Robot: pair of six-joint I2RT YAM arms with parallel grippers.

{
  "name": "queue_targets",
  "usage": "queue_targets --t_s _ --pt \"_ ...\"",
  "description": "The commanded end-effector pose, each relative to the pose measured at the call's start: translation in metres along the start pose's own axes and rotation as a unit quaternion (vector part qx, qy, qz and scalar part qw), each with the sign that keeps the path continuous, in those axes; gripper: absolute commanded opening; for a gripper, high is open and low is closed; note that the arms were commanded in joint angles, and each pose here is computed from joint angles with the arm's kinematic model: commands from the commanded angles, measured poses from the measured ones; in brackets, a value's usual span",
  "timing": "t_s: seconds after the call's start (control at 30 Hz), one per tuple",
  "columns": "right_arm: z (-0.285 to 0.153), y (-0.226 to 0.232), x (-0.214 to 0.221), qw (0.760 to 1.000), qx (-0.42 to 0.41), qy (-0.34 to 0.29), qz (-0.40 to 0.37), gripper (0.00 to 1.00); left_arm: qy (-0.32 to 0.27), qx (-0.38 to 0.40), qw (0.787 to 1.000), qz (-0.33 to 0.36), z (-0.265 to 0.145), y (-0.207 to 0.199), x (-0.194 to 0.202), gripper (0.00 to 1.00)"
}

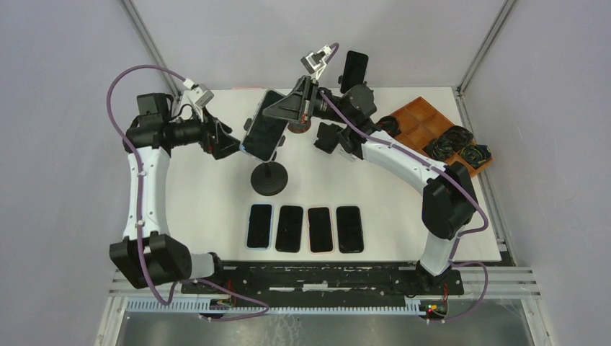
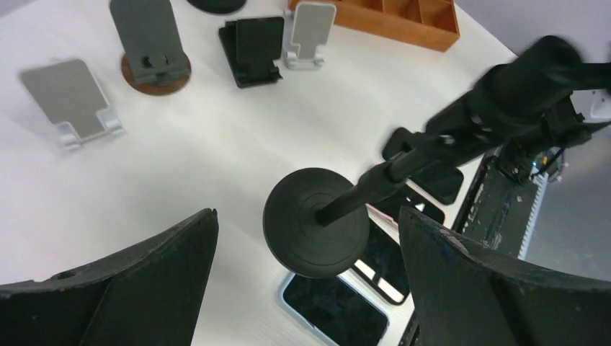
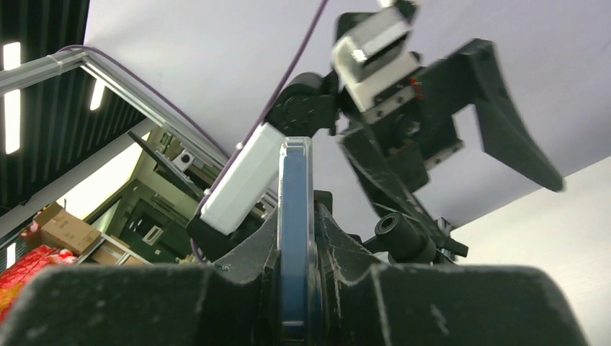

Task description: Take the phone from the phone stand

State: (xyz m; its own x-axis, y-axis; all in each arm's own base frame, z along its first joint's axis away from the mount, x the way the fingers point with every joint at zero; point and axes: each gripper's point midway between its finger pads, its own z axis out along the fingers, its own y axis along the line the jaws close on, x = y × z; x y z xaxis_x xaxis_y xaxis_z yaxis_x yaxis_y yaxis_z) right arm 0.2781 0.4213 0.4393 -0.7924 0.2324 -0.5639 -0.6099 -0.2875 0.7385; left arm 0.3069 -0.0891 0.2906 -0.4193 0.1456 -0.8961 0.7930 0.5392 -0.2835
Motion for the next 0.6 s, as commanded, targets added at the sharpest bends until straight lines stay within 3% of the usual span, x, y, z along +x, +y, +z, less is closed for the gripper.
queue_targets --t_s 0.0,0.13,0.27,0.43,0.57 --pt "-0.002 0.080 -0.033 0.992 -0.073 -0.062 -0.079 0.00 -0.053 0.003 0.998 0.020 -0.010 -0.032 -0.031 1.00" --pt "-0.001 0.081 -0.035 0.992 -0.074 -0.067 -0.075 0.00 -0.064 0.067 0.996 0.016 -0.003 -0.064 -0.011 1.00" --pt "0.001 0.081 -0.037 0.992 -0.075 -0.074 -0.070 0.00 -0.093 -0.003 0.994 0.049 0.008 -0.060 -0.013 1.00" --pt "0.005 0.078 -0.034 0.992 -0.085 -0.082 -0.049 0.00 -0.090 0.003 0.994 0.055 0.021 -0.064 -0.029 1.00" --pt "0.009 0.081 -0.031 0.992 -0.092 -0.082 -0.036 0.00 -0.074 -0.007 0.996 0.055 0.031 -0.058 -0.013 0.99"
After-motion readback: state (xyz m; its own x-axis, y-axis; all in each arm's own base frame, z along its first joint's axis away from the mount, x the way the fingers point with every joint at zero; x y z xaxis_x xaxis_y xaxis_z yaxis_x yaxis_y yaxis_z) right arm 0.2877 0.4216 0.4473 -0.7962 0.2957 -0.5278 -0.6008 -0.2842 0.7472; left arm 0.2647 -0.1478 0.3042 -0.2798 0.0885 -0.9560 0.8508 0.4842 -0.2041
